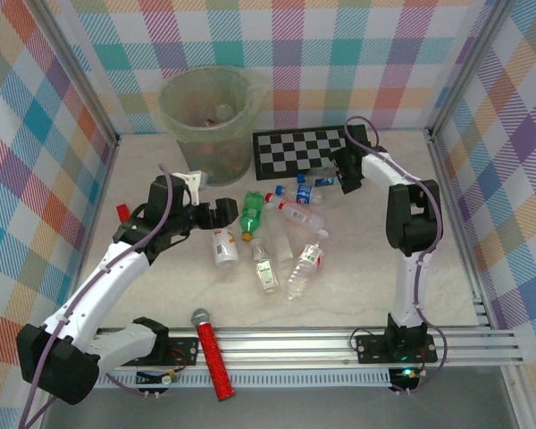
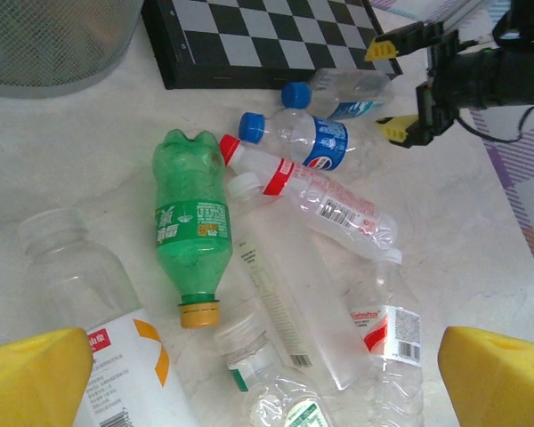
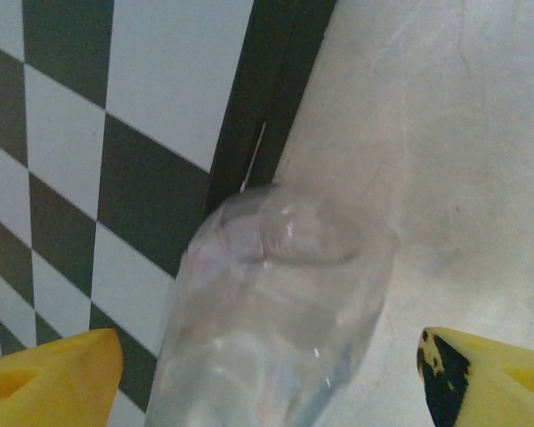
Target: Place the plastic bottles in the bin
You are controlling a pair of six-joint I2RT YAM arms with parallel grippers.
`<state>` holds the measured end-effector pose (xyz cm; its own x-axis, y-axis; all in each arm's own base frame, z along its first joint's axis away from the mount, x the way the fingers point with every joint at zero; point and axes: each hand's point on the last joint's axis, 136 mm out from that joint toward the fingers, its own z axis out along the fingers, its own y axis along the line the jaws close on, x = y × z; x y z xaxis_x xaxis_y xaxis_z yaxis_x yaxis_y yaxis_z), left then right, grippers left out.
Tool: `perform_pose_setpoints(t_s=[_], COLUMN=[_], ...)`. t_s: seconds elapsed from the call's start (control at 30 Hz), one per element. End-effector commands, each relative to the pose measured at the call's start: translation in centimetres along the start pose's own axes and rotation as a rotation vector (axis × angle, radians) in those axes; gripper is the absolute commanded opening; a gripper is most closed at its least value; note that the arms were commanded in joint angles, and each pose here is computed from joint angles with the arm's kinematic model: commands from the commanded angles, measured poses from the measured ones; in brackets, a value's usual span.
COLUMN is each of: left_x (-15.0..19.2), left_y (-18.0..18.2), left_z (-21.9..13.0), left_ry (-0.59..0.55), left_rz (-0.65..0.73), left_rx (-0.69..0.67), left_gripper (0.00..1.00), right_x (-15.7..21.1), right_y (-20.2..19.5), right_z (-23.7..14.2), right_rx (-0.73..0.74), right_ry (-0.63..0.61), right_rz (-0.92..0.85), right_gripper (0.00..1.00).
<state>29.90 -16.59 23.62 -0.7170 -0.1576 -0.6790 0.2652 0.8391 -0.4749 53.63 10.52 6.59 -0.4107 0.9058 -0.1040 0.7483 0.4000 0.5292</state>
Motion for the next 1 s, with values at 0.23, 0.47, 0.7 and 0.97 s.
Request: perform_pose_setpoints(t_s=[0.23,0.47,0.7,0.97], left_x=[-0.5,-0.3,-0.4,-0.4], left_y=[-0.9,-0.7,-0.5,-0.7], left_z=[-1.1,-1.2,-1.2,-1.3], left_ry=[-0.038,-0.035,-0.033,-0.028], left_rz=[0.013,0.016,0.02,0.024], left_rx=[0.027,0.014,0.003,0.005], left_gripper=[0.99,0.99,0.99,1.0], right_x=[-0.9,-1.1,-2.0,-3.3], right_y=[-0.4,-0.9,0.3,3.3], right_z=[2.2,1.8,-0.3,-5.5], right_rx=[0.011,0.014,-0.039,-0.153], right_ry=[0.001,-0.006,-0.025,-0.062], right_rz=[0.061,0.095,0.113,0.093], right_gripper=[0.78,0.62,0.55,0.52])
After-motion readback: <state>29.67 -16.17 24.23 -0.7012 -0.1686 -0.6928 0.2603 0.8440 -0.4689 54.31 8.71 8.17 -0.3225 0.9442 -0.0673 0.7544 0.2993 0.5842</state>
